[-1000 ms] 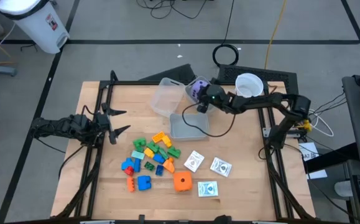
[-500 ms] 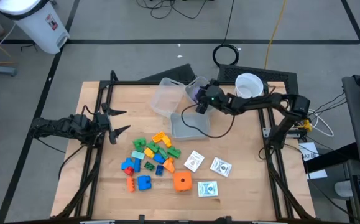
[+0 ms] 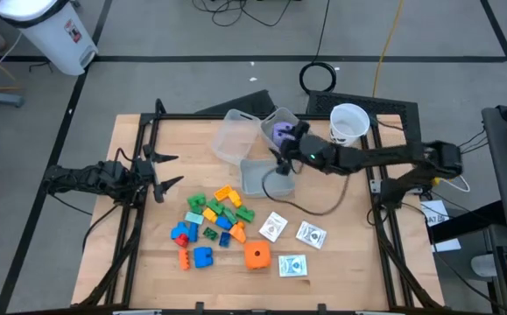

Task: Pick & Place Toys
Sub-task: Put the orange die into the top gray bin

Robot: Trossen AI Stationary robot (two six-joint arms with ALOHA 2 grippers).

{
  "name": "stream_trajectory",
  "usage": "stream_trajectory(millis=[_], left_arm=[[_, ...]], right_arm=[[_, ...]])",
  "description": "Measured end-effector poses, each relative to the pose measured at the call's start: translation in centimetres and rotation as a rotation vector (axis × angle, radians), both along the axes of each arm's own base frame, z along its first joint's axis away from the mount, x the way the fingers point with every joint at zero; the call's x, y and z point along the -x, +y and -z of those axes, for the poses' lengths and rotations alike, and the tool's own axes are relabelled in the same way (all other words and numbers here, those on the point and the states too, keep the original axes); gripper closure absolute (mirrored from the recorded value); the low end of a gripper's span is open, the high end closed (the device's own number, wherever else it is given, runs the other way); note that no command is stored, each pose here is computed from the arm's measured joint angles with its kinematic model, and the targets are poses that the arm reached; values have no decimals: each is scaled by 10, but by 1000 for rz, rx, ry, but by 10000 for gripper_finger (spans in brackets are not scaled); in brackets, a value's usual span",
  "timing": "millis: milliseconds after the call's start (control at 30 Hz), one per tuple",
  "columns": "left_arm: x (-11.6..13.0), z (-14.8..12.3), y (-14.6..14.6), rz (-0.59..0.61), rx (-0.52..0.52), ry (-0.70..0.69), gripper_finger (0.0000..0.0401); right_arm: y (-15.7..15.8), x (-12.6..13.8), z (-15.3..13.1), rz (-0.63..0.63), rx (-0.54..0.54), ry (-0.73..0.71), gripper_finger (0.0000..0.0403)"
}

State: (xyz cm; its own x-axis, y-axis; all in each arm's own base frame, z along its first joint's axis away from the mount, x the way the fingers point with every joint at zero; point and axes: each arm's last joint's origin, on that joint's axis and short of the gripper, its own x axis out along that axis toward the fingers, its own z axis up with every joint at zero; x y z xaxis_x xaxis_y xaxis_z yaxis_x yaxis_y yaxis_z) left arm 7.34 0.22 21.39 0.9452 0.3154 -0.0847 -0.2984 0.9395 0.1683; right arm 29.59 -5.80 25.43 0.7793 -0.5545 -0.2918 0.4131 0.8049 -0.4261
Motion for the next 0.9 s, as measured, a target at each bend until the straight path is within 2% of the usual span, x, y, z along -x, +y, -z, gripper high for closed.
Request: stream_trajectory(millis=[100, 200, 400, 633, 900], left_arm=[[0, 0, 0, 0, 0, 0, 77], [0, 0, 0, 0, 0, 0, 77], [0, 0, 0, 0, 0, 0, 77], [0, 0, 0, 0, 0, 0, 77], [0, 0, 0, 0, 0, 0, 77]], right_arm=[[31, 18, -17, -88, -114, -27, 109], [58, 40, -24, -235, -273, -9, 114], [102, 75, -8, -571, -584, -51, 116], [141, 85, 34, -815, -598, -165, 117], [162, 84, 56, -877, -635, -100, 121]])
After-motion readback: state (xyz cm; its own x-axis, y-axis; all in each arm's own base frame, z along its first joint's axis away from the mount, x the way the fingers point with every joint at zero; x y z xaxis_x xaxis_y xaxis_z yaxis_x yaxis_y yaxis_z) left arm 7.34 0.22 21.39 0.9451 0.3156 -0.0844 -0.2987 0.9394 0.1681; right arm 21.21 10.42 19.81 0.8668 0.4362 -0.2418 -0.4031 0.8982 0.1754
